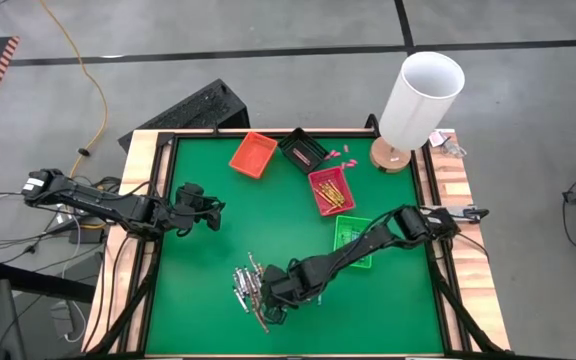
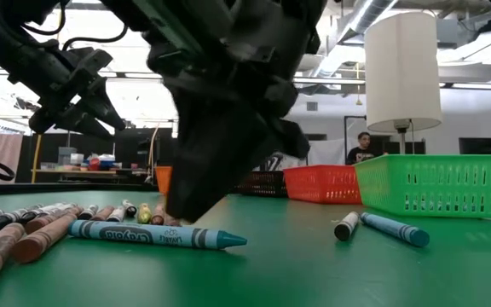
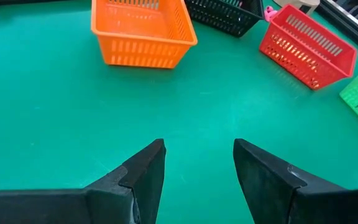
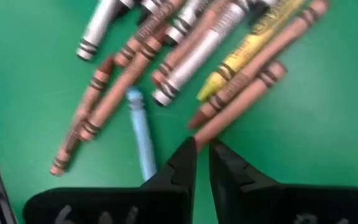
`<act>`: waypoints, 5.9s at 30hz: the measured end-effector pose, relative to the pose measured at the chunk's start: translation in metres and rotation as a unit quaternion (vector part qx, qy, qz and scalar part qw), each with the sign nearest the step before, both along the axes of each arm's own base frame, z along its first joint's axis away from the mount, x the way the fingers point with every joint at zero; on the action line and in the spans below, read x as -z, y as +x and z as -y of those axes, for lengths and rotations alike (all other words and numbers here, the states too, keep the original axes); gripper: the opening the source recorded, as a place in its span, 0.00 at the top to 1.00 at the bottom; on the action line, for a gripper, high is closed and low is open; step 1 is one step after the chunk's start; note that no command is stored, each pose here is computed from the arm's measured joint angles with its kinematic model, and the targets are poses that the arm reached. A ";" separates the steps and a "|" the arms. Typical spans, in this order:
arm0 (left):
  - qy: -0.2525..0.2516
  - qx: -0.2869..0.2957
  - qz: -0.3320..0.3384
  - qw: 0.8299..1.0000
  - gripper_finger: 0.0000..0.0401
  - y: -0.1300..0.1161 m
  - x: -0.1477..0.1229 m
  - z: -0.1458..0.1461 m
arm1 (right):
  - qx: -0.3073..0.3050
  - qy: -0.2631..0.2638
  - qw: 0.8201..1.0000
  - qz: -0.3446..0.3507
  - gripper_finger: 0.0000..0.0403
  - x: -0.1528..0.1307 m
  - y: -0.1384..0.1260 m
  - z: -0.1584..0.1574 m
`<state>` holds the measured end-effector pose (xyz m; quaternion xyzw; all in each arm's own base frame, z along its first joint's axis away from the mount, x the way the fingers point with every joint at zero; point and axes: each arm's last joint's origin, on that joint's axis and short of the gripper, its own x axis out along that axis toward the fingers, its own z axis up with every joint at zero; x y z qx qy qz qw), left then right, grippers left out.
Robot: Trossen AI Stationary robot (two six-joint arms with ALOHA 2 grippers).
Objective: Sort crayons
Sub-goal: Put the brown crayon into the black bin
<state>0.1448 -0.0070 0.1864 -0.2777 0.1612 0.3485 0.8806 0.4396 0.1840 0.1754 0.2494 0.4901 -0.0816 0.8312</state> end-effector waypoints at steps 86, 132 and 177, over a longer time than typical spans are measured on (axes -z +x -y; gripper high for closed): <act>0.000 0.003 -0.001 1.000 0.55 0.000 0.000 0.000 | 0.046 -0.051 0.994 -0.085 0.99 0.003 -0.003 0.043; 0.011 0.000 -0.015 1.000 0.55 -0.001 0.001 0.000 | 0.028 -0.186 0.974 -0.128 0.99 -0.065 -0.002 0.253; 0.044 -0.039 -0.007 0.998 0.55 -0.002 0.000 -0.003 | 0.115 -0.172 0.973 -0.098 0.99 -0.063 -0.049 0.421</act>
